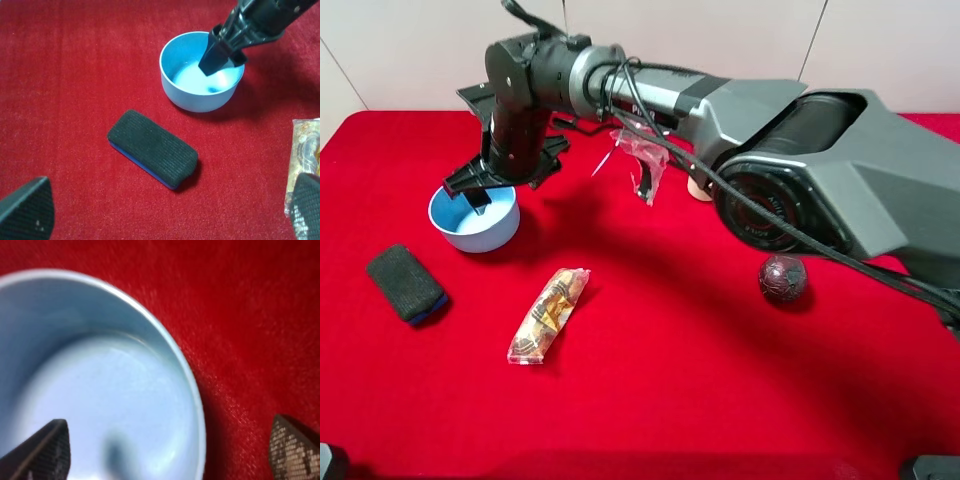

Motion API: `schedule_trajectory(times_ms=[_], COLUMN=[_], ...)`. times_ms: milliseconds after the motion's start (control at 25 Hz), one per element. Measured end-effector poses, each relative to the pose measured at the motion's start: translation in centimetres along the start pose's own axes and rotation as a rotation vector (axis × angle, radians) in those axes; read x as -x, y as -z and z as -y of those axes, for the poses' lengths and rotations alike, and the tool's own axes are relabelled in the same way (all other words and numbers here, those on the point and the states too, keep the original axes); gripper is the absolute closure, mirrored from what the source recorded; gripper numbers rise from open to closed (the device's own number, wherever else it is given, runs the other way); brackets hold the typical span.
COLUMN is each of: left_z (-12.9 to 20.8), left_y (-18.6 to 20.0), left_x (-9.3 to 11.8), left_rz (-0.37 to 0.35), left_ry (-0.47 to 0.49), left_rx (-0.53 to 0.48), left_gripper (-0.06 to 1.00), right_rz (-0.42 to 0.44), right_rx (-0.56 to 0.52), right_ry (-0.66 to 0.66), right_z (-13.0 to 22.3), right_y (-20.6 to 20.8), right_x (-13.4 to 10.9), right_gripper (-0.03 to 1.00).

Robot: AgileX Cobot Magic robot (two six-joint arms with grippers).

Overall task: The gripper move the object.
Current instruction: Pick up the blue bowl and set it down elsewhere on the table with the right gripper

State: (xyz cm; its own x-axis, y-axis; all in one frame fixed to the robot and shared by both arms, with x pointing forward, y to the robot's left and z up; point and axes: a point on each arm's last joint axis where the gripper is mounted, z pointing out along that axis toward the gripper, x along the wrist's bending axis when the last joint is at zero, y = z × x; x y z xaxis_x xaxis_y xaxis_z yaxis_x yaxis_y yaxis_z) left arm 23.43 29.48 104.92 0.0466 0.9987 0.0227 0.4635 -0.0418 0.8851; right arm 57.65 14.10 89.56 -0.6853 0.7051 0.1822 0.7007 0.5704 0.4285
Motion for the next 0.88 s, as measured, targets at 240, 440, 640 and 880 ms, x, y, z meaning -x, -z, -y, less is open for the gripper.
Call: schedule_trajectory(times_ms=[240, 440, 640, 880], left_z=[0.0, 0.0, 0.0, 0.0], left_y=[0.0, 0.0, 0.0, 0.0], left_x=[0.0, 0.0, 0.0, 0.0], left_rz=[0.0, 0.0, 0.0, 0.0], left_ry=[0.0, 0.0, 0.0, 0.0], left_rx=[0.0, 0.0, 0.0, 0.0], left_gripper=[0.01, 0.01, 0.01, 0.01], right_rz=[0.0, 0.016, 0.023, 0.024], right_rx=[-0.022, -0.05, -0.067, -0.096], right_ry=[0.007, 0.021, 0.03, 0.036], right_z=[-0.4, -0.5, -0.8, -0.8], right_y=[2.1, 3.4, 5.5, 7.4], right_x=[-0.4, -0.4, -0.7, -0.9], right_gripper=[0.37, 0.37, 0.37, 0.37])
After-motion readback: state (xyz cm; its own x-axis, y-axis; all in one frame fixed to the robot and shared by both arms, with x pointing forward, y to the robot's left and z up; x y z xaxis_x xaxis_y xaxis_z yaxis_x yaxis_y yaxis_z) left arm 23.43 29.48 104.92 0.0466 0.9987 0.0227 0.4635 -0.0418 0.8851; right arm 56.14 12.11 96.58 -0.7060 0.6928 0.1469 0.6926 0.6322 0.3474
